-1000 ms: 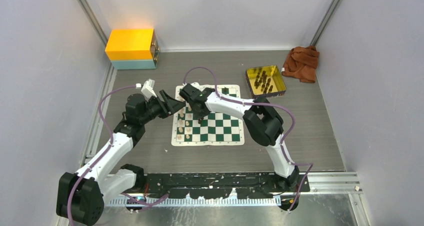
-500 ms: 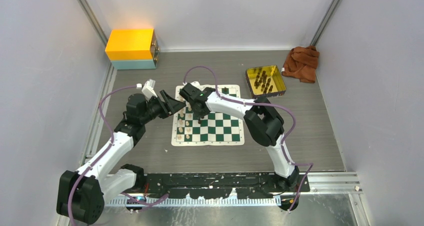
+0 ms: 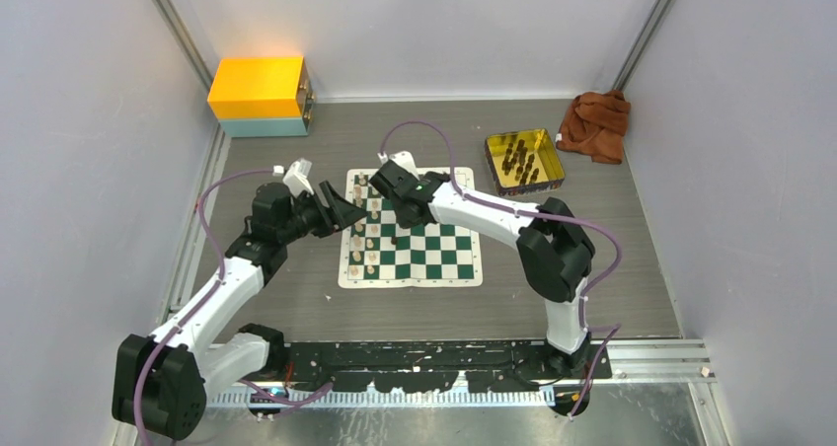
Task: Set up the chess pieces on the board
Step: Place the chess piece on the chessboard.
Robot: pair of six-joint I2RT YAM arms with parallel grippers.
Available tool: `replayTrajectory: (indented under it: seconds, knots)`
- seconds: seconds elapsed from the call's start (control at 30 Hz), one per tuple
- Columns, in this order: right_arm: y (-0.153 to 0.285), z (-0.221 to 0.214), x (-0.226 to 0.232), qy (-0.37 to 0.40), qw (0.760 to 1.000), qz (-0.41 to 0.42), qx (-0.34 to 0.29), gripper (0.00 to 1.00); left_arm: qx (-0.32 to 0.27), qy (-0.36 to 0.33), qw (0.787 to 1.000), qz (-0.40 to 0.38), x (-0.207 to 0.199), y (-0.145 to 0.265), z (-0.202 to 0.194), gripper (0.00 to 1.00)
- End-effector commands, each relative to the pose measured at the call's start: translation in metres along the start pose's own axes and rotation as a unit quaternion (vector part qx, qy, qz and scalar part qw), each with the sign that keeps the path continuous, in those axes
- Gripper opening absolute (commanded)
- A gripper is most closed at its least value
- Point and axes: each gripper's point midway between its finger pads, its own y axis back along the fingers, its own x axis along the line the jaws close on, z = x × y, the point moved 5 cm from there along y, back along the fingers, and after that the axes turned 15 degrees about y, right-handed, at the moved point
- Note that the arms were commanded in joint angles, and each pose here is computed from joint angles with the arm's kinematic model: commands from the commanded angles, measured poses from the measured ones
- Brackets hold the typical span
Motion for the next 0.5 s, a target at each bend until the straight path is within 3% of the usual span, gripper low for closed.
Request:
replayTrajectory:
  seconds: [0.0, 0.47]
  knots:
    - [0.018, 0.003, -0.019, -0.047, 0.998, -0.020, -0.032, 0.04, 0.007, -0.029, 1.000, -0.010, -0.013, -0.002, 0.005, 0.60]
    - [0.015, -0.031, -0.051, -0.092, 0.995, -0.039, -0.013, 0.04, 0.047, -0.092, 0.994, 0.046, -0.020, -0.023, -0.017, 0.58]
